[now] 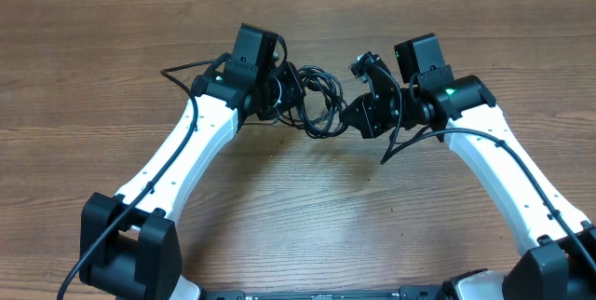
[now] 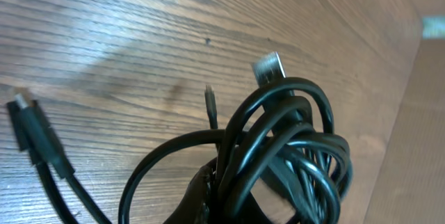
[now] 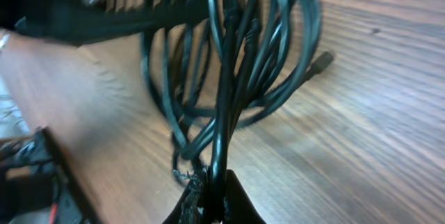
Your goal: Untangle cables
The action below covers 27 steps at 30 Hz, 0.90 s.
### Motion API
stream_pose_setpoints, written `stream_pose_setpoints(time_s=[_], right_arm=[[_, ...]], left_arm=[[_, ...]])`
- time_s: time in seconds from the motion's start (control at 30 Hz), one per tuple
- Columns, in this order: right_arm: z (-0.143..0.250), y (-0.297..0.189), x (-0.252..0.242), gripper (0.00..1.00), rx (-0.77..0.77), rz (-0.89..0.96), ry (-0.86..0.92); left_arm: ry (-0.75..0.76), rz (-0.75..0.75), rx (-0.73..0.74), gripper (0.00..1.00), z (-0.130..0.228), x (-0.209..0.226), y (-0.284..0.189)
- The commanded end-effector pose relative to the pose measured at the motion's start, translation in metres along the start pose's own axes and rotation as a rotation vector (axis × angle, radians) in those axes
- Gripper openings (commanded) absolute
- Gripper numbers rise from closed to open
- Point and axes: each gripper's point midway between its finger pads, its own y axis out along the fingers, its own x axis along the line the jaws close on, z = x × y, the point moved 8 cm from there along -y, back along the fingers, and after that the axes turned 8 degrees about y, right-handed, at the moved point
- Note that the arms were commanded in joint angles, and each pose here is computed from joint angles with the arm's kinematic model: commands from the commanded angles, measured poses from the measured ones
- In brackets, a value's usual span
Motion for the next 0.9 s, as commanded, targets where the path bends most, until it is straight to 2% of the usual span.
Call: stream_pose_setpoints(time_s=[0.0,0.43,0.53,0.63,0.7,0.73,0.8,0.87], right_arm=[[0.006,0.002,0.011,0.04,0.037,-0.117,-0.028],[0.014,0.001,0.014,0.04,0.085,-0.148,0.010],[0.013,0.001,0.014,0.04,0.080,-0.147,0.006],[0.011,0.001,0.011,0.04,0.067,-0.118,-0.003],[0.009,0.002,0.007,0.13,0.054,-0.072,0.002],[0.007,0.002,0.003,0.22,0.043,-0.030,0.017],[0.004,0.002,-0.005,0.47,0.020,0.054,0.054],[0.001,0.002,-0.012,0.61,-0.002,0.133,0.066]], left_arm=[[-0.116,-0.037,-0.085,0.04,-0.014,0.005,-0.003],[-0.278,-0.121,-0.155,0.04,-0.017,0.015,-0.004],[-0.265,-0.120,-0.150,0.04,-0.017,0.015,-0.004],[-0.173,-0.120,-0.134,0.04,-0.016,0.014,-0.004],[-0.075,-0.117,-0.119,0.04,-0.015,0.014,-0.004],[-0.033,-0.112,-0.110,0.04,-0.015,0.013,-0.004],[0.048,-0.117,-0.095,0.04,-0.013,0.013,-0.004],[0.106,-0.132,-0.081,0.04,-0.012,0.015,-0.004]])
